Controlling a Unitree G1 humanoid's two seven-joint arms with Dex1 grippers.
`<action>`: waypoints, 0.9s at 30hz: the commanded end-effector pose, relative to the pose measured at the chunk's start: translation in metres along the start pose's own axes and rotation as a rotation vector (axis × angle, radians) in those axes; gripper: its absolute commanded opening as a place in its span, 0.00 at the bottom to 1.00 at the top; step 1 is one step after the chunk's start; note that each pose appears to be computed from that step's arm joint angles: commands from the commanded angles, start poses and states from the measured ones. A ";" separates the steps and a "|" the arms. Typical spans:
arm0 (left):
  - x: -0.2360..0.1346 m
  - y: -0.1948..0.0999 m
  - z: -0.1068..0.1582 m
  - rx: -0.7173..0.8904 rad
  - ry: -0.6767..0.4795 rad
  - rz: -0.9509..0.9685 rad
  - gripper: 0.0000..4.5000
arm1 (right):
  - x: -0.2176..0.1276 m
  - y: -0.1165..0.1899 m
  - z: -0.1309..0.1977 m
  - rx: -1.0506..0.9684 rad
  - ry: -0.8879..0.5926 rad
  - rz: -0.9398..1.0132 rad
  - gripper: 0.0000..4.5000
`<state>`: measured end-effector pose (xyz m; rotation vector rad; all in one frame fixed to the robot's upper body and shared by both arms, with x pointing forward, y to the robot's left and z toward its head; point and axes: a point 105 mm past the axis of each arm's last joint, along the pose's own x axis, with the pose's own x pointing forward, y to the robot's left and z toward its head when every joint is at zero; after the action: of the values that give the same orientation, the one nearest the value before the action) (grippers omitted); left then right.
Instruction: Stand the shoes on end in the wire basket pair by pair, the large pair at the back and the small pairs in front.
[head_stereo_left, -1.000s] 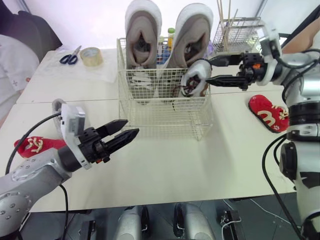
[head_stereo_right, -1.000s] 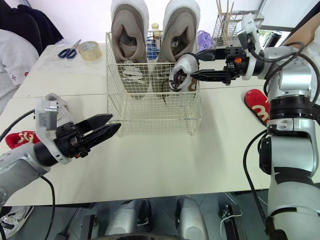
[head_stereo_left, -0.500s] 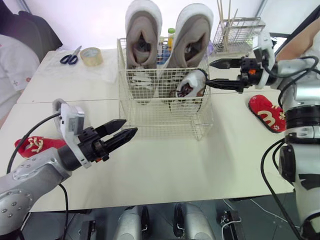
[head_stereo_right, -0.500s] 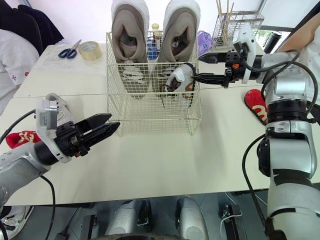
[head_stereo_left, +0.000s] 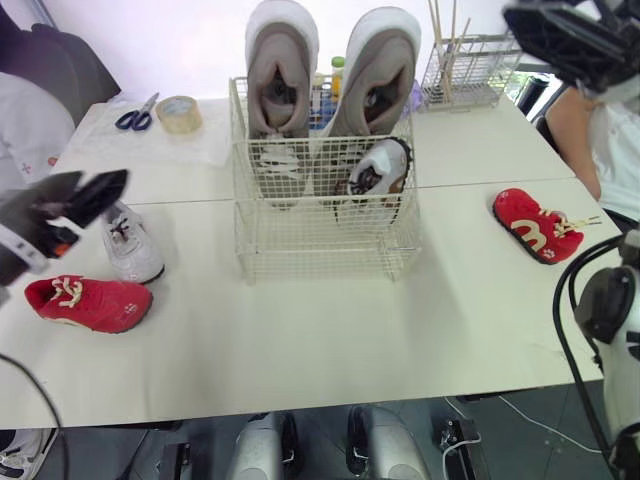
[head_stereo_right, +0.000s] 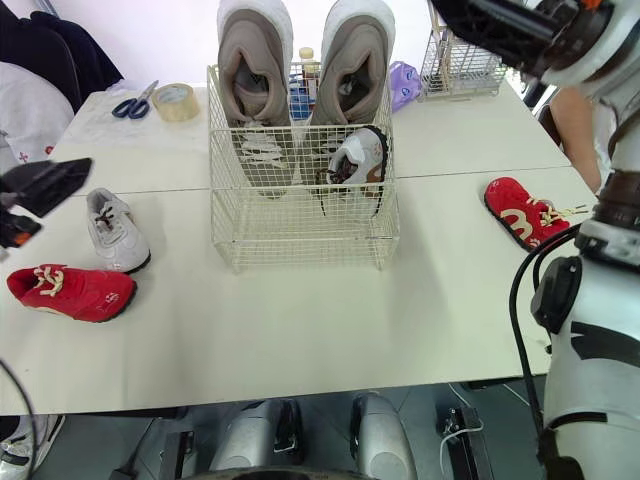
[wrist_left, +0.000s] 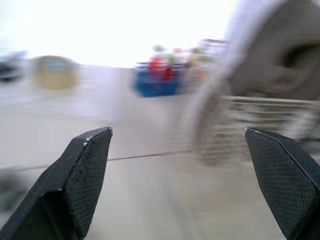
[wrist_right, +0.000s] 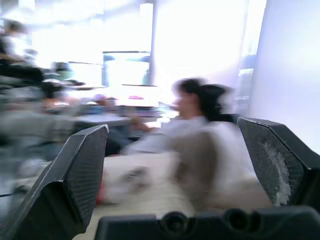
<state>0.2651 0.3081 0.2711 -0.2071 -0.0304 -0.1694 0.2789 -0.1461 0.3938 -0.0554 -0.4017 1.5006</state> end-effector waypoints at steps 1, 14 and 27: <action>-0.011 0.052 0.001 -0.038 0.037 0.128 1.00 | 0.037 0.048 -0.046 0.085 0.156 0.233 1.00; 0.004 0.130 -0.065 -0.338 0.386 0.125 1.00 | 0.049 0.083 -0.113 0.051 0.446 0.354 1.00; 0.067 0.116 -0.102 -0.174 0.511 0.109 0.88 | 0.041 0.084 -0.120 0.044 0.506 0.252 1.00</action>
<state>0.3507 0.3822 0.1463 -0.3769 0.5154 -0.1399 0.2383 -0.0719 0.2606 -0.4255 0.0896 1.6908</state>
